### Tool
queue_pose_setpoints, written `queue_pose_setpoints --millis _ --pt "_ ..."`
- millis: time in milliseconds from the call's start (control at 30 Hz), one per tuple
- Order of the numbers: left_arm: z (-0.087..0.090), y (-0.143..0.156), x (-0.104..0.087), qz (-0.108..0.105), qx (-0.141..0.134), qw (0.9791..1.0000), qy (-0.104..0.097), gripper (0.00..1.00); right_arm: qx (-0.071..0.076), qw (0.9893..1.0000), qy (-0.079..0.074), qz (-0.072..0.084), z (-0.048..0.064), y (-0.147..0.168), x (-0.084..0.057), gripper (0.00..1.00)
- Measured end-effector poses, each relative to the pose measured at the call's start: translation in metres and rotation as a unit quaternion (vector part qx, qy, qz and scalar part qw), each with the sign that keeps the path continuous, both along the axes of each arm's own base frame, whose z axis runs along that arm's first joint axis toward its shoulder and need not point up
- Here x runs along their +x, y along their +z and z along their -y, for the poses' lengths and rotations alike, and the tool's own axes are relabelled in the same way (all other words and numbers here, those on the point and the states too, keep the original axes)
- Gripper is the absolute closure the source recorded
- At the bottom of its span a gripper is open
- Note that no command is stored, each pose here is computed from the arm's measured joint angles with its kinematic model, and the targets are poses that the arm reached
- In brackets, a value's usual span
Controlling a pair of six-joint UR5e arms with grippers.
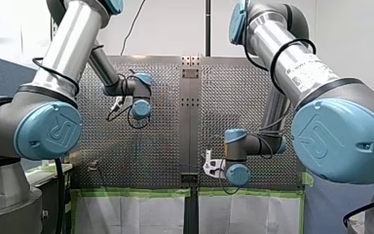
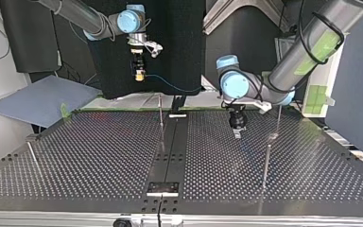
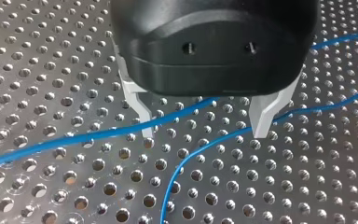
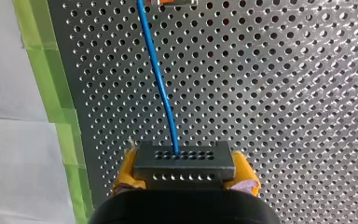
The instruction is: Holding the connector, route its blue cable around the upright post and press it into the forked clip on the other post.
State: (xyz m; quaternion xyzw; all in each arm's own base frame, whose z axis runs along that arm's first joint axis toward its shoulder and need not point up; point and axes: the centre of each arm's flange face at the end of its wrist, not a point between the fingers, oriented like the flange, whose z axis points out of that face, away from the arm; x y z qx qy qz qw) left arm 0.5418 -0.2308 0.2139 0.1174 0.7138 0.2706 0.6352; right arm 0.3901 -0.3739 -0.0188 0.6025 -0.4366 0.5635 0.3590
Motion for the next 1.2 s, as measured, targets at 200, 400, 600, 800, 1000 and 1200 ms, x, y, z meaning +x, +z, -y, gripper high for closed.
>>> queue_pose_setpoints --millis 200,400,600,800,1000,1200 --pt "-0.001 -0.007 0.001 0.003 -0.017 0.9998 -0.005 0.0 0.0 1.0 0.001 0.0 -0.001 0.0 0.001 1.0" --pt "-0.002 -0.031 0.004 -0.012 -0.019 0.9997 -0.006 0.0 0.0 1.0 0.002 0.001 -0.001 0.0 0.002 1.0" --pt "-0.003 -0.045 0.007 -0.018 -0.021 0.9996 -0.008 0.0 -0.001 1.0 0.003 0.002 0.0 0.001 0.003 1.0" --pt "-0.007 -0.049 0.012 -0.015 -0.035 0.9992 -0.011 0.0 -0.002 1.0 0.005 0.003 -0.002 0.001 0.005 1.0" --pt "-0.008 -0.061 0.022 -0.033 -0.03 0.999 -0.001 0.0 -0.001 1.0 0.007 0.002 -0.003 0.001 0.006 1.0" --pt "-0.008 -0.088 0.026 -0.061 -0.035 0.9975 0.007 0.0 -0.002 1.0 0.008 0.002 -0.004 0.001 0.007 1.0"
